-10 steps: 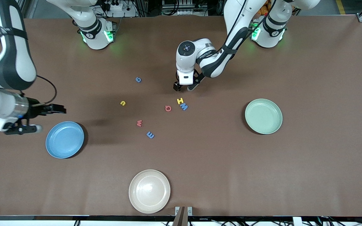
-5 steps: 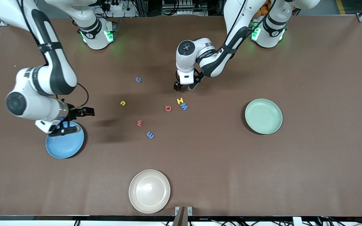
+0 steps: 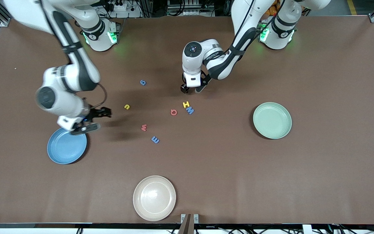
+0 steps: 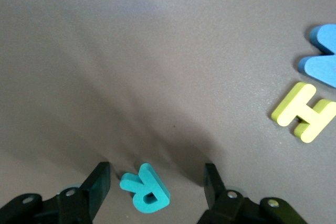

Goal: Sort upper and lower case letters into plates
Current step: 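Grasp the teal R with the left gripper while the right gripper reaches the u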

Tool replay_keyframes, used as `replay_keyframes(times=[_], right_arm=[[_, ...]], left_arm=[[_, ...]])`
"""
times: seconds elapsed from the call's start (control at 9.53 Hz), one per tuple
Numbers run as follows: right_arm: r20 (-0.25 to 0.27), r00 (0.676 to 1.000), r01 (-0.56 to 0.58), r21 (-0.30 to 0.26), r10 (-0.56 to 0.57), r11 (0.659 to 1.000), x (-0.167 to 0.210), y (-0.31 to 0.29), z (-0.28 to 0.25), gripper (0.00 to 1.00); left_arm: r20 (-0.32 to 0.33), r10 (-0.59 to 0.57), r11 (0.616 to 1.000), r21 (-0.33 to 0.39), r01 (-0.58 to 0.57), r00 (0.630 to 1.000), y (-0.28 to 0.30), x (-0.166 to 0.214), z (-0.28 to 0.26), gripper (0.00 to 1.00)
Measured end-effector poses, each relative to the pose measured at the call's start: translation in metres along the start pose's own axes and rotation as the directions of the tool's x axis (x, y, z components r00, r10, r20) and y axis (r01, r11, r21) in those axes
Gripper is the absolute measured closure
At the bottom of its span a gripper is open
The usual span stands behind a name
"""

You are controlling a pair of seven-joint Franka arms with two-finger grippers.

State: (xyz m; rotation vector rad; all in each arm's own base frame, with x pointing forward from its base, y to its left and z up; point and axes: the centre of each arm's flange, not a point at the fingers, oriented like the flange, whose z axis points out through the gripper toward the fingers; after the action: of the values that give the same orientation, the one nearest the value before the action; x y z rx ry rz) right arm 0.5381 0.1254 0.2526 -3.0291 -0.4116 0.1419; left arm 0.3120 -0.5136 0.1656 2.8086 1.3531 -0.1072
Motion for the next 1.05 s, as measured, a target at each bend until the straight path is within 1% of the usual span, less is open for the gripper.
replay_keyframes(times=[0.1, 0.31, 0.52, 0.73, 0.84, 0.94, 1.05], right_arm=[[-0.014, 0.999, 0.047, -0.01, -0.047, 0.999, -0.007, -0.028, 0.014, 0.0], [-0.007, 0.992, 0.128, -0.017, -0.128, 0.992, -0.013, -0.066, 0.024, 0.0], [0.005, 0.987, 0.16, -0.018, -0.159, 0.987, -0.017, -0.065, 0.028, 0.0], [0.015, 0.983, 0.181, -0.018, -0.18, 0.983, -0.02, -0.06, 0.032, 0.0], [0.014, 0.979, 0.205, -0.019, -0.205, 0.979, -0.022, -0.058, 0.035, 0.0], [0.005, 0.975, 0.221, -0.023, -0.221, 0.975, -0.026, -0.055, 0.041, 0.0], [-0.005, 0.974, 0.225, -0.028, -0.226, 0.974, -0.034, -0.053, 0.049, 0.0]], left_arm=[[0.0, -0.018, 1.0, 0.0, 0.018, 1.0, 0.0, 0.0, 0.0, 0.2], [0.002, -0.059, 0.998, -0.003, 0.059, 0.998, 0.0, -0.001, -0.001, 0.21], [0.005, -0.111, 0.994, -0.008, 0.111, 0.994, 0.002, -0.001, -0.002, 0.23], [0.011, -0.126, 0.992, -0.018, 0.127, 0.992, 0.004, -0.002, -0.005, 0.28], [0.012, -0.13, 0.991, -0.021, 0.13, 0.991, 0.005, -0.002, -0.006, 0.3], [0.013, -0.131, 0.991, -0.022, 0.131, 0.991, 0.006, -0.003, -0.006, 0.38], [0.014, -0.131, 0.991, -0.023, 0.132, 0.991, 0.006, -0.003, -0.007, 0.38]])
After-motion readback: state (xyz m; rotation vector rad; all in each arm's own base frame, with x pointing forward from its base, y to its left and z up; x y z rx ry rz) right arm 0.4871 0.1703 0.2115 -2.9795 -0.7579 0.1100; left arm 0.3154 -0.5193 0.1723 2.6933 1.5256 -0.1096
